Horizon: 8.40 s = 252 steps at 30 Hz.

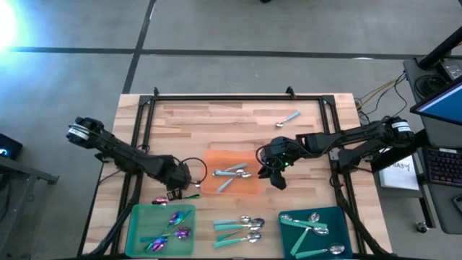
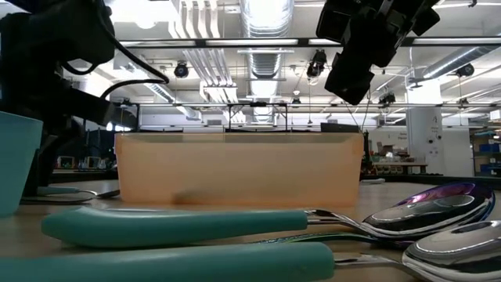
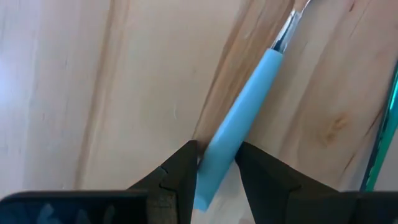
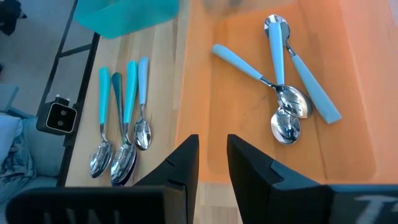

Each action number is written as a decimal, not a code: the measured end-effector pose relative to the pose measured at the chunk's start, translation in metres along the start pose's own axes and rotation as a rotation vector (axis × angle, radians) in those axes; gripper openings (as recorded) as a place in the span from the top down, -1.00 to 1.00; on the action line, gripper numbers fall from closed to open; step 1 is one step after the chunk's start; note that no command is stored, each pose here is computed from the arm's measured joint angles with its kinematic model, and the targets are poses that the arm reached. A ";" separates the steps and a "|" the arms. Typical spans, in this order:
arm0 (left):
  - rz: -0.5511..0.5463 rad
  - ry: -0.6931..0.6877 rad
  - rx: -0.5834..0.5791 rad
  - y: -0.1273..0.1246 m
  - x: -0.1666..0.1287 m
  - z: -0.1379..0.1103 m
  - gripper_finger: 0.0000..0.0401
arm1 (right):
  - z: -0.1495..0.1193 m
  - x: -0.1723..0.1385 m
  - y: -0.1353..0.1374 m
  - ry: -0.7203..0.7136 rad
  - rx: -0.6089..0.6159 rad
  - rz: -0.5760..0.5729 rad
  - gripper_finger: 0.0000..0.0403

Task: Sort silverware by color (type)
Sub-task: Put the blue spoon into the orange bin, then put the green spoon into the blue bin

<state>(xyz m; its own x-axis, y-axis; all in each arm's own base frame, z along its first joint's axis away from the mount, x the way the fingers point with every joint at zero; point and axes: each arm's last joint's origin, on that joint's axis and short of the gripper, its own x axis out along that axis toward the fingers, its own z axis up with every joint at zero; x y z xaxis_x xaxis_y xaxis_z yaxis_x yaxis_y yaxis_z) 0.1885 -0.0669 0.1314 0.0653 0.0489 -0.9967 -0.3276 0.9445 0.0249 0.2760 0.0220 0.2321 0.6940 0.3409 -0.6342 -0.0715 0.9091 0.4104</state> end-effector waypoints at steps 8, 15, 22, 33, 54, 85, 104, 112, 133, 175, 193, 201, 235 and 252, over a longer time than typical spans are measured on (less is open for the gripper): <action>0.011 0.023 -0.173 0.002 0.002 -0.003 0.62 | 0.000 0.000 0.000 0.000 -0.003 0.000 0.64; 0.021 0.029 -0.446 0.002 0.002 -0.003 0.85 | 0.000 0.000 0.000 0.000 -0.003 0.000 0.64; 0.092 -0.146 -0.557 -0.001 -0.010 0.010 0.85 | 0.001 0.000 0.000 -0.010 -0.007 0.002 0.64; 0.176 -0.612 -0.618 -0.016 -0.064 0.052 0.85 | 0.028 -0.004 0.010 -0.289 -0.098 0.075 0.64; -0.070 -1.228 -0.465 -0.073 -0.113 0.123 0.85 | 0.053 -0.017 0.020 -0.473 -0.195 0.068 0.77; -0.042 -1.433 -0.355 -0.090 -0.119 0.137 0.85 | 0.071 -0.029 0.014 -0.575 -0.223 -0.078 0.47; -0.016 -1.446 -0.355 -0.090 -0.121 0.138 0.62 | 0.078 -0.033 0.017 -0.598 -0.269 -0.094 0.84; 0.064 -1.442 -0.309 -0.089 -0.121 0.137 0.39 | 0.073 -0.033 0.012 -0.540 -0.228 -0.196 0.84; 0.146 -1.252 -0.274 -0.064 -0.137 0.108 0.24 | 0.032 -0.004 0.015 -0.115 -0.029 -0.148 0.84; -0.360 -0.875 -0.191 -0.076 -0.131 0.080 0.25 | 0.003 0.085 0.004 0.059 -0.065 -0.149 0.28; -0.394 -0.421 -0.265 -0.074 -0.105 0.057 0.25 | 0.012 0.030 0.022 0.092 -0.058 -0.165 0.29; -0.513 -0.408 0.043 -0.110 -0.085 0.059 0.25 | 0.012 0.012 0.027 0.093 -0.054 -0.169 0.32; -0.158 -0.367 0.287 -0.219 -0.013 0.094 0.25 | -0.025 -0.012 0.073 0.280 0.186 -0.160 0.33; -0.128 -0.349 0.248 -0.225 -0.011 0.088 0.40 | -0.028 -0.011 0.080 0.281 0.169 -0.168 0.33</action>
<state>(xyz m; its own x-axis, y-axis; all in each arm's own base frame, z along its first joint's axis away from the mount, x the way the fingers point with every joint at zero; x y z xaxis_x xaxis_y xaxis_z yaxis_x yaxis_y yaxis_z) 0.3445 -0.2514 0.1436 0.4187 -0.0072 -0.9081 -0.0626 0.9974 -0.0368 0.2423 0.0974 0.2531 0.4607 0.2639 -0.8474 0.1624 0.9136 0.3728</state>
